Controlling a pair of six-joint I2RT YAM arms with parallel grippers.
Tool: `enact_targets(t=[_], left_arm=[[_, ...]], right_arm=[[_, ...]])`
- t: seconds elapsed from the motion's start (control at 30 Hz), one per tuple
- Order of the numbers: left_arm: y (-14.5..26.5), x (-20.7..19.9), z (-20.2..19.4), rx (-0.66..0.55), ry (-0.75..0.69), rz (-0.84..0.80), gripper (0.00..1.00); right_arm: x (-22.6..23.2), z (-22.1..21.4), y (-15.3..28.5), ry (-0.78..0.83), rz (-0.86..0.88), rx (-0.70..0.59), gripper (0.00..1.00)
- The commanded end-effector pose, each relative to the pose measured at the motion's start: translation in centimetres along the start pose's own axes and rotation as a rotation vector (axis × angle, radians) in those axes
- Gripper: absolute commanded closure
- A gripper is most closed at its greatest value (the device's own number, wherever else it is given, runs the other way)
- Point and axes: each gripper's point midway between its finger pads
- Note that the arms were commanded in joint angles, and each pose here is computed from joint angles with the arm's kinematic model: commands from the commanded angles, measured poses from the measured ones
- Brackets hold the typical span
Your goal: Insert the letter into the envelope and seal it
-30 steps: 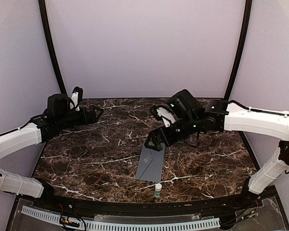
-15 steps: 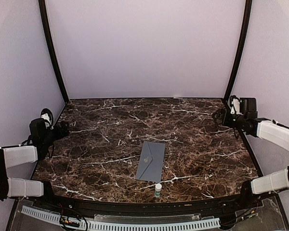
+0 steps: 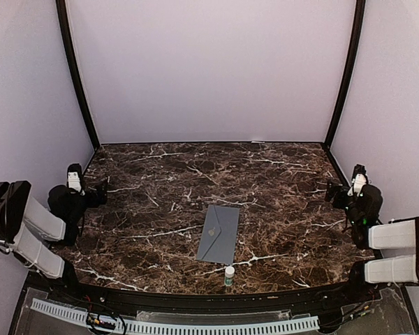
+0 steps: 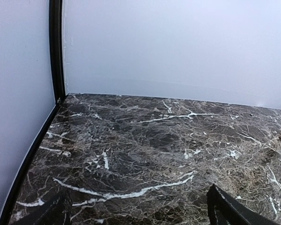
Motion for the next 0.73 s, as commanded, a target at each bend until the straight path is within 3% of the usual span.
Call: enact_targets(t=[0.0,0.07,0.1,0.23,0.5,0.7], left_arm=[[0.7,-2.8,1.4,-0.131,-0.108,-0.168,0.01],[0.6,-2.9,2.3,-0.161,-0.116,-0.167,0.01],[0.1,-2.1,1.1,-0.099,-0.098,-0.128,0.01],[-1.3,-2.1,0.9,-0.061,-0.100,-0.116,0.01],[-1.6,-2.8,1.0,-0.065,-0.124,-0.142,0.01],[-1.7,-2.8,0.9,-0.060,-0.124,-0.140,0.01]], right_arm=[[-0.9,5.1,2.7,0.057,-0.054,-0.355,0.01],[-0.6,4.7,2.4,0.074,-0.039,-0.357,0.01],[-0.5,4.5,2.1,0.080,-0.031,-0.358,0.01],[0.9,3.2,0.3,0.124,0.037,-0.335,0.01],[2.0,2.1,-2.0,0.168,0.090,-0.242,0.01],[2.1,2.3,-2.5,0.165,0.091,-0.243,0.01]])
Point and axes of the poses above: each gripper's point midway between its finger pads, its own y axis back along the fingers, its own x axis along the line the jaws close on, z = x × y, and after that the axes turned 6 degrees about y, right-handed
